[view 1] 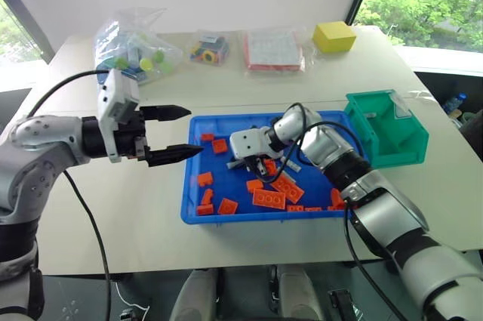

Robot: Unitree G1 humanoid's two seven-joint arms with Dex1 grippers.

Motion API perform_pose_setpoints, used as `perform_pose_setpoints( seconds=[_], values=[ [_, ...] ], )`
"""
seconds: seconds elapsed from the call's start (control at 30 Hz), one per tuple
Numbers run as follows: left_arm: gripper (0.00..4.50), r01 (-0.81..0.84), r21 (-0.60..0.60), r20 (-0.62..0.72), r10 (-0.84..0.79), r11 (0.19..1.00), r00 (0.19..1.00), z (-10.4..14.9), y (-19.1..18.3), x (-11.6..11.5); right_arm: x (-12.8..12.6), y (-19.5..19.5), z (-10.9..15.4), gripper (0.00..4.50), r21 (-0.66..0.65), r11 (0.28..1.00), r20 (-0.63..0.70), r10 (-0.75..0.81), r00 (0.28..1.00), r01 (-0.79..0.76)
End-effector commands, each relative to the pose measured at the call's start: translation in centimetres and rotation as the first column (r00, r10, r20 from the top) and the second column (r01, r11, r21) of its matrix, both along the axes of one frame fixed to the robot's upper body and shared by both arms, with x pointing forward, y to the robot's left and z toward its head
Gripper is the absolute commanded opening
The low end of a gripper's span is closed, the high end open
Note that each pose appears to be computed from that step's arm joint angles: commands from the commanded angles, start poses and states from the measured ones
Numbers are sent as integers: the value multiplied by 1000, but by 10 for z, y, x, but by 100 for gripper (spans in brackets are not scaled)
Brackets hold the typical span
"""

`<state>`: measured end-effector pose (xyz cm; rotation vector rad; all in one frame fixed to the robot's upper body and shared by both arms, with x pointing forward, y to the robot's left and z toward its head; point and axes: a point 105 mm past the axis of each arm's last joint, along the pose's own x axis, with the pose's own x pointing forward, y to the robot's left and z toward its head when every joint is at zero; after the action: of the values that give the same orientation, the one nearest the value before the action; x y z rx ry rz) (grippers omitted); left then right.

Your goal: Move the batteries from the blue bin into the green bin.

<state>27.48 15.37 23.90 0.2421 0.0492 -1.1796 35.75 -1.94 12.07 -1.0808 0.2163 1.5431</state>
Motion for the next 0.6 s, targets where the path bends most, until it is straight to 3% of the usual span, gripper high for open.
perform_pose_setpoints(
  seconds=[0.03, 0.23, 0.37, 0.5, 0.6],
  values=[
    [450, 2, 0, 55, -2, 1000, 999, 10, 0, 0, -1, 3, 3, 4, 11, 1000, 7, 2, 1000, -2],
    [450, 3, -4, 58, -2, 1000, 998, 9, 0, 1, 3, 1, 13, 4, 48, 999, 24, -27, 999, 26],
    [450, 17, -3, 47, -17, 1000, 999, 5, -3, -1, 6, 0, 57, 4, 253, 956, -24, -151, 988, 152],
    [450, 27, 6, 28, -27, 1000, 999, -2, -3, -4, 4, -33, 118, 4, 478, 802, -139, -333, 933, 357],
    [450, 39, 8, 11, -40, 999, 999, -7, -5, -6, 4, -92, 148, 4, 565, 624, -201, -531, 823, 540]
  ],
)
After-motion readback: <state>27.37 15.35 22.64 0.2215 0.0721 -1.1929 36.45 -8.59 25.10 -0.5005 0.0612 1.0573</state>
